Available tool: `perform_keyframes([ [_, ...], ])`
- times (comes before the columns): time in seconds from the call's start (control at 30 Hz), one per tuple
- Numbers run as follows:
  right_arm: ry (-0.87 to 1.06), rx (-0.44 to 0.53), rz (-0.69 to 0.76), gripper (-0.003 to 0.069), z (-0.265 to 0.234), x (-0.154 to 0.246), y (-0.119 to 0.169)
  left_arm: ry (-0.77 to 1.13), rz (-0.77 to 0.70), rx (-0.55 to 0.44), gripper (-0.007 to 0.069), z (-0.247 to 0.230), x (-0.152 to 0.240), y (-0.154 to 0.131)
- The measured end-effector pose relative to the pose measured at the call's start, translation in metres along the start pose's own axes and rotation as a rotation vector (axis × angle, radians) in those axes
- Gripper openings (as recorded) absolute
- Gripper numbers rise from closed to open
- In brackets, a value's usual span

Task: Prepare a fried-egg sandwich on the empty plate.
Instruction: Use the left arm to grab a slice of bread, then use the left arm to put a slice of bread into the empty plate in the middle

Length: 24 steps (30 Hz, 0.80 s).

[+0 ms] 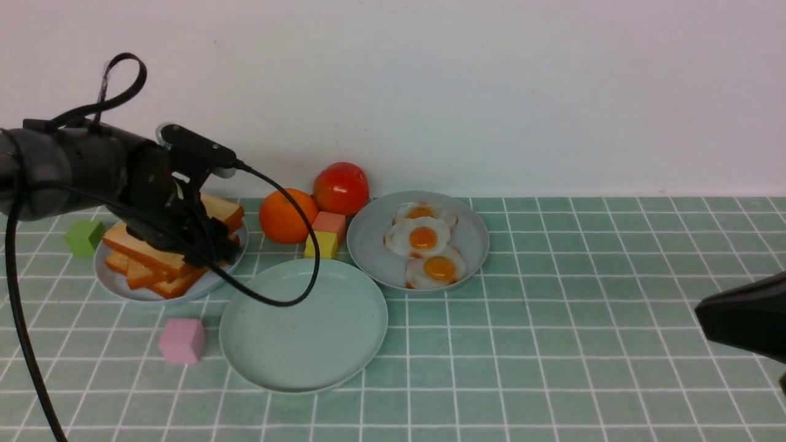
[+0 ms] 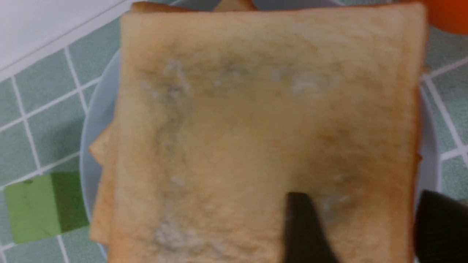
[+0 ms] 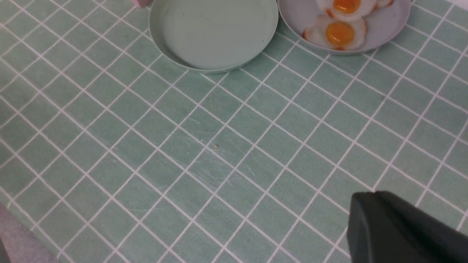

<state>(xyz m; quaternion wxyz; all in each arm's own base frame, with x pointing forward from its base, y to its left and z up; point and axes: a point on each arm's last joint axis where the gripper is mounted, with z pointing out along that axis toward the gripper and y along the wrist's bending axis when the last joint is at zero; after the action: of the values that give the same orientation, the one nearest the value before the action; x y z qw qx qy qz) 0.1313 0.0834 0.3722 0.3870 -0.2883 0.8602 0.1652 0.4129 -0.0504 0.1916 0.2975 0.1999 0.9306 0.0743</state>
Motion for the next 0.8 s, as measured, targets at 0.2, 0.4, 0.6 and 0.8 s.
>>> perform_keyframes([
  [0.2,0.000,0.000,0.000,0.0003,0.000,0.000,0.000,-0.001,-0.001,0.001,0.0066,0.000,-0.001,-0.001],
  [0.4,0.002,-0.003,0.002,0.0006,0.000,0.000,0.000,0.002,-0.032,-0.004,0.0039,-0.011,-0.004,0.002],
  [0.6,0.012,-0.006,0.001,0.0009,0.000,0.001,0.001,-0.035,-0.090,-0.011,0.0039,-0.053,-0.013,0.004],
  [0.8,0.012,-0.006,-0.001,0.0014,0.000,0.001,0.001,-0.079,-0.056,0.060,0.0039,-0.126,-0.023,-0.045],
])
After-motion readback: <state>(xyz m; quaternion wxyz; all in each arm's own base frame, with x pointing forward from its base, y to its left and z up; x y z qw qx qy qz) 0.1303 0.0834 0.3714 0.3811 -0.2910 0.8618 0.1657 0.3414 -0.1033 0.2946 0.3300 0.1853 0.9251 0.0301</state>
